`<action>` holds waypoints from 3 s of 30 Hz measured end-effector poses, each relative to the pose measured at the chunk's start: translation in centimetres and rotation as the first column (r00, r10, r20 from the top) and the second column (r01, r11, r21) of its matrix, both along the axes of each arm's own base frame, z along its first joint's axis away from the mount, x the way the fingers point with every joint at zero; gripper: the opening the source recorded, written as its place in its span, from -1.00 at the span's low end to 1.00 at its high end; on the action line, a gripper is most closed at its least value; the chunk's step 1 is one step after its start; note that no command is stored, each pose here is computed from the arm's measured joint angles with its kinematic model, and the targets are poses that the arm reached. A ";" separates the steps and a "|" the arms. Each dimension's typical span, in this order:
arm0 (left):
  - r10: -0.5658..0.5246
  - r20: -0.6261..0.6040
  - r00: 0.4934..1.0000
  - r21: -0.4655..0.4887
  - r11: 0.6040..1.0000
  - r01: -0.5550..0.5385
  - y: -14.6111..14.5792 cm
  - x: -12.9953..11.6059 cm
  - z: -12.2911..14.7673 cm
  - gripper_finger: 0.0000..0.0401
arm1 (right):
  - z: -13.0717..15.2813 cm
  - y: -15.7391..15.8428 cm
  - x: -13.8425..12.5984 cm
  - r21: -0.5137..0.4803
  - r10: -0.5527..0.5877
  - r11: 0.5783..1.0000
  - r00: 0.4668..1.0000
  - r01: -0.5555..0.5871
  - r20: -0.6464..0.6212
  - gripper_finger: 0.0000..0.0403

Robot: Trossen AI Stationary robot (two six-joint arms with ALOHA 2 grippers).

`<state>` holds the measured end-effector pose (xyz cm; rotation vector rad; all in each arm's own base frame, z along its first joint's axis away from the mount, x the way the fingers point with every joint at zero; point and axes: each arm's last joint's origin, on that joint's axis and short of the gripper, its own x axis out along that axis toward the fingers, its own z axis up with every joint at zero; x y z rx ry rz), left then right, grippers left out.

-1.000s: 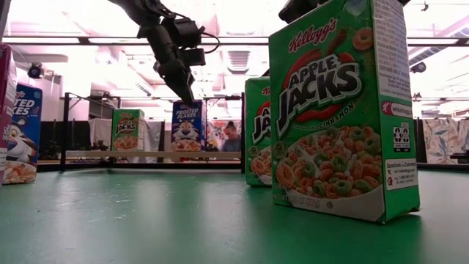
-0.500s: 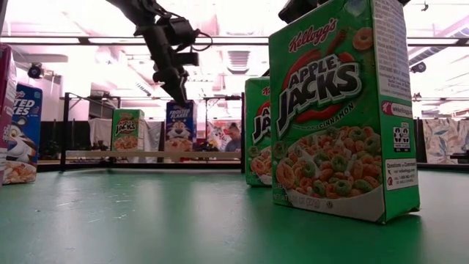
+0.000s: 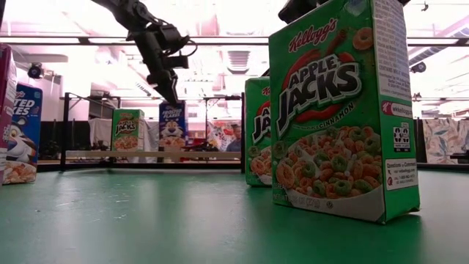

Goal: Stack cereal on shelf
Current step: Put the top left blue cereal box on the shelf, then put the top pink cereal box on the shelf

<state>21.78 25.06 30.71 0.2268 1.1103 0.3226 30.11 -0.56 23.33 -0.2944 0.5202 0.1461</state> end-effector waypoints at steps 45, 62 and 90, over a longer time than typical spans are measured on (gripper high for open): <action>0.010 -0.020 1.000 -0.014 1.000 -0.010 0.7 0.2 -0.7 0.06 | 0.0 0.0 0.0 0.022 -0.013 1.000 1.000 0.014 -0.007 -0.25; -0.034 0.324 0.945 -0.113 0.991 0.075 -5.9 -0.4 5.9 0.06 | 0.0 0.2 0.0 0.112 -0.060 0.992 0.998 0.062 -0.017 -0.25; -0.102 0.759 0.643 -0.081 0.965 0.248 -22.5 0.4 1.1 0.06 | 5.4 4.0 -1.1 0.146 -0.196 0.953 0.910 0.264 -0.365 -0.25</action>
